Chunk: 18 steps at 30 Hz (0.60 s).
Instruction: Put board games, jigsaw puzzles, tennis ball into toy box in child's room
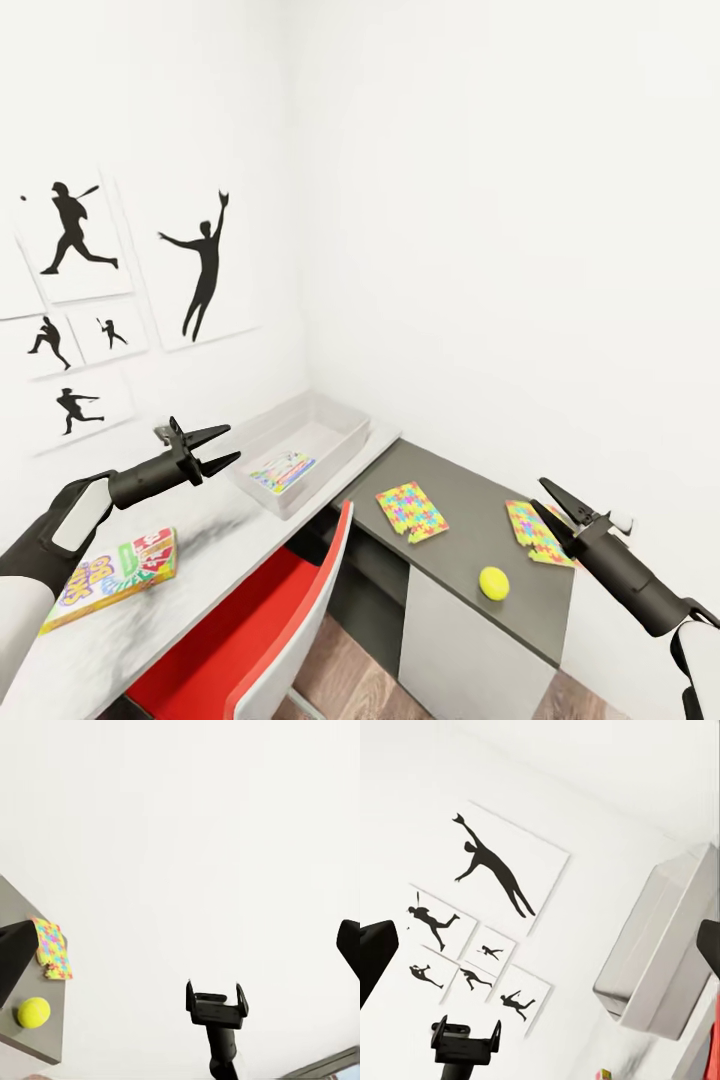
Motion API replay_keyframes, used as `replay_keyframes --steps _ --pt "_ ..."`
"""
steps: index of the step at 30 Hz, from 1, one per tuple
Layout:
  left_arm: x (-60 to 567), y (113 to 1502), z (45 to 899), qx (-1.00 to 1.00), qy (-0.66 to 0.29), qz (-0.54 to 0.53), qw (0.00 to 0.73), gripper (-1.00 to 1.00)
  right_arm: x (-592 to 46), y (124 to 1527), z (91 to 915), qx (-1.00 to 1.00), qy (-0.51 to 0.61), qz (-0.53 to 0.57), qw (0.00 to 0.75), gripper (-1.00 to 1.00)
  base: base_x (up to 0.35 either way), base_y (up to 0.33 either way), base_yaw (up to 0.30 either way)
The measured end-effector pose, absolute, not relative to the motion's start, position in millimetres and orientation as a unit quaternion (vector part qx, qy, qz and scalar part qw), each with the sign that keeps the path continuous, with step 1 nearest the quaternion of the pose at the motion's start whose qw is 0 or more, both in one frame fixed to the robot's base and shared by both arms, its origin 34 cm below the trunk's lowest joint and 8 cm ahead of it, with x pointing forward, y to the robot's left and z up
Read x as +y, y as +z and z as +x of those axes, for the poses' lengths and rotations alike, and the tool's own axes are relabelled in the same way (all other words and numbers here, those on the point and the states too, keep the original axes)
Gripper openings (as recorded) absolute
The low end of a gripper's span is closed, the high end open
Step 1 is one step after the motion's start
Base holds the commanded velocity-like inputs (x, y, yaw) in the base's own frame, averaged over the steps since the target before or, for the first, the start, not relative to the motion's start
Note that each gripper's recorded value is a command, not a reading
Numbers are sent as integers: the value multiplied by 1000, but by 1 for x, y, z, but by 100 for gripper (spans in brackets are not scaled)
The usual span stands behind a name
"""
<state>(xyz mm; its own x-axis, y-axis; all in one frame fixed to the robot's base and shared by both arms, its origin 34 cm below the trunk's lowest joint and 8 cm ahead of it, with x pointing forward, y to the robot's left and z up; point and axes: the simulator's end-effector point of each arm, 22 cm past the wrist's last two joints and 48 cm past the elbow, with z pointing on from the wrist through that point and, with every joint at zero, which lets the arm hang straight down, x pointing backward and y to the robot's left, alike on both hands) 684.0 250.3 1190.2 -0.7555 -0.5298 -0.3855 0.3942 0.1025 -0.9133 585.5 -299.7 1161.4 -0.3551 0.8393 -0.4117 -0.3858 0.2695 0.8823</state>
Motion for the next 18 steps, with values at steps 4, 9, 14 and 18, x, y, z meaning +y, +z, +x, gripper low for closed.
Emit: replay_keyframes --steps 4,9,14,18 --pt "250 1187 685 658 -668 -53 344 100 -301 1159 586 592 572 194 534 100 -8 0 -134" --pt "250 1183 686 659 -667 -56 342 100 -303 1155 587 593 570 198 533 100 -2 0 -136" --pt "250 1179 687 660 -667 -58 339 100 -304 1152 588 594 569 201 532 100 0 0 -139" --pt "250 1176 688 661 -667 -60 338 100 -304 1150 589 595 569 203 530 100 0 0 -141"
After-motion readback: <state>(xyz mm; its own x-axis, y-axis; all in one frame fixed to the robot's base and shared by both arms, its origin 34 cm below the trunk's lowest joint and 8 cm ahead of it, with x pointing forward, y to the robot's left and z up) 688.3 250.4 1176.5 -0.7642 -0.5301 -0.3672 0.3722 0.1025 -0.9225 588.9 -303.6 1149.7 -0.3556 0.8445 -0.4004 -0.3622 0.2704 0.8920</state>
